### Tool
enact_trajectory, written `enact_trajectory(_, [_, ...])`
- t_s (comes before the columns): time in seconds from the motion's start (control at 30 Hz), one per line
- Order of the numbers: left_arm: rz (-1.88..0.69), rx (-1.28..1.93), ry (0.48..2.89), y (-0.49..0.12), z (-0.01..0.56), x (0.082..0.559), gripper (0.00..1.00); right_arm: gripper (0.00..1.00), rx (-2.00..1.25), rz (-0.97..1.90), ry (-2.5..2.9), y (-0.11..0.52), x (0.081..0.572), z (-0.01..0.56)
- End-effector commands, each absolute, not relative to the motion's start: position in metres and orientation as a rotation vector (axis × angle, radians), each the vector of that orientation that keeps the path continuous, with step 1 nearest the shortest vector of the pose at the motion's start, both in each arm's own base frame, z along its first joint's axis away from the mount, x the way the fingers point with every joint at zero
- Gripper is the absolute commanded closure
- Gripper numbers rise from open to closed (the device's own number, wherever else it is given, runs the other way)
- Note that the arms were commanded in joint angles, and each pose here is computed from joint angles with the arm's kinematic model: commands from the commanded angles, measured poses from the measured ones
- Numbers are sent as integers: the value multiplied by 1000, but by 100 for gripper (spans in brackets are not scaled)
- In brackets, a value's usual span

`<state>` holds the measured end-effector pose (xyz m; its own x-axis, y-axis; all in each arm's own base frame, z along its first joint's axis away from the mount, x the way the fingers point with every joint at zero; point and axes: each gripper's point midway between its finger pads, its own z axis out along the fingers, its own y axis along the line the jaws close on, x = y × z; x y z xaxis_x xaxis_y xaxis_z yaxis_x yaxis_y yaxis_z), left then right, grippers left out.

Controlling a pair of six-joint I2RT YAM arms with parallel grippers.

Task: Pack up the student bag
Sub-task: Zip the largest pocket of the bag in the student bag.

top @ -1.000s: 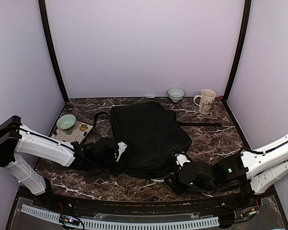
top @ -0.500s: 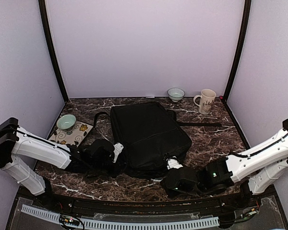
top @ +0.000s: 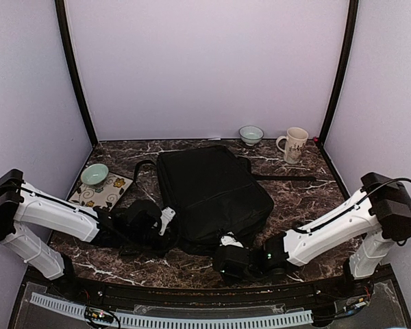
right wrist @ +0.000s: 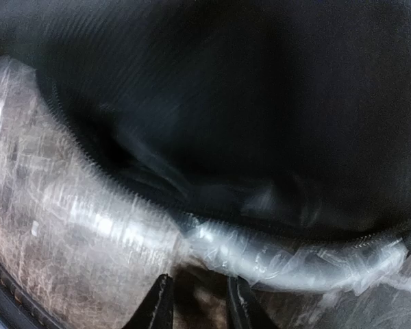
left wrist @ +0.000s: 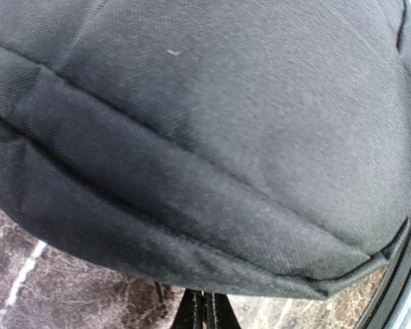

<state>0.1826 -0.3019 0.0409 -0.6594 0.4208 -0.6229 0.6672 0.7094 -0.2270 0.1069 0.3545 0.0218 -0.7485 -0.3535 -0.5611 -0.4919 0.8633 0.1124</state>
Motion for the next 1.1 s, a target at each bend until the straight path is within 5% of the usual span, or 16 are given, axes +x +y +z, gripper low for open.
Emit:
enact_trajectory(0.0, [-688, 891, 2408, -306, 41, 160, 100, 73, -610, 395, 2495, 371, 119, 16])
enact_trajectory(0.37, [-907, 1036, 2362, -340, 45, 104, 100, 78, -671, 418, 2475, 408, 130, -16])
enact_trajectory(0.67, [-1336, 1255, 2249, -400, 58, 45, 100, 78, -585, 447, 2401, 393, 148, 2])
enact_trajectory(1.07, [-1362, 1258, 2224, -410, 68, 45, 95, 74, -584, 527, 2428, 360, 130, 34])
